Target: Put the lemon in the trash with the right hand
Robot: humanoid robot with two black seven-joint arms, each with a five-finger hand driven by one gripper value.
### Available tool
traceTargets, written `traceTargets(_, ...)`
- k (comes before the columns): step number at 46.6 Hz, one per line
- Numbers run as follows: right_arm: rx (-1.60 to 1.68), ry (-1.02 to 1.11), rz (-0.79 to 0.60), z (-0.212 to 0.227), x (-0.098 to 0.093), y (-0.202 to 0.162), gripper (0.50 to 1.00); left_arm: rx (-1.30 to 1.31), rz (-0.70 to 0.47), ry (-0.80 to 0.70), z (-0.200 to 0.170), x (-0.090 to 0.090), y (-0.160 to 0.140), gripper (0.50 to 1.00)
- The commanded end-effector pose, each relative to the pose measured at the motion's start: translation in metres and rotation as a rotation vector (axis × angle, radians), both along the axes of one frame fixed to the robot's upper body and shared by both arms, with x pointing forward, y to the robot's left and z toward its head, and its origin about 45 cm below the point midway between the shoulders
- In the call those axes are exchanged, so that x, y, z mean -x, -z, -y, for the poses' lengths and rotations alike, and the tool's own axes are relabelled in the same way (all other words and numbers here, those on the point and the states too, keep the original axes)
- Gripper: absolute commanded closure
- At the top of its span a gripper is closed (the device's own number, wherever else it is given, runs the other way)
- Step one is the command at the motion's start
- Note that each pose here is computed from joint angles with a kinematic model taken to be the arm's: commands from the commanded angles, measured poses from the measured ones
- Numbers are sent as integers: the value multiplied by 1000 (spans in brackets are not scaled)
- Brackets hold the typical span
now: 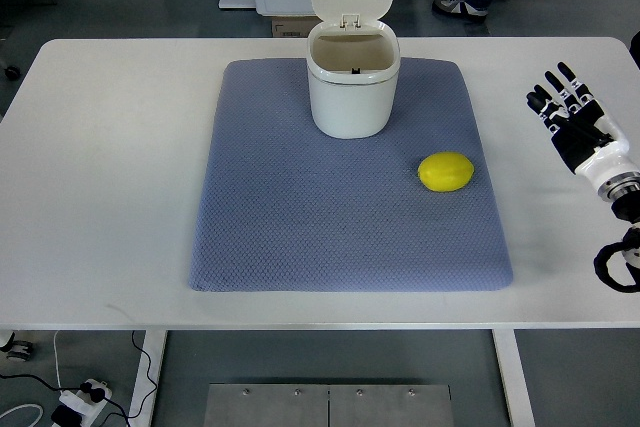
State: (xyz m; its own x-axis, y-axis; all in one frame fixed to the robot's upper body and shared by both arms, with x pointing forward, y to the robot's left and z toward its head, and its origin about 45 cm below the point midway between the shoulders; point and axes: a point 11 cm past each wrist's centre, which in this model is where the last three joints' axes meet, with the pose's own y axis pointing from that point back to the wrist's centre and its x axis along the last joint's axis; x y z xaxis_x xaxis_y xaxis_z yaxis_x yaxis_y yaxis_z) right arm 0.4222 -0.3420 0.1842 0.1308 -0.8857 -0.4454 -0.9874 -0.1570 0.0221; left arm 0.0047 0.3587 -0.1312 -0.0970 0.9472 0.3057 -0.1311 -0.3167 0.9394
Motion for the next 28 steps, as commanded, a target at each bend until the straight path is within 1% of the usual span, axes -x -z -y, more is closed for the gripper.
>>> traceTargets(1, 2, 0, -1, 1, 0, 0, 500, 1, 0, 1, 0, 0, 0, 500)
traceTargets(28, 12, 13, 3, 9, 1, -3, 500, -1, 0, -1, 0, 0, 0, 500)
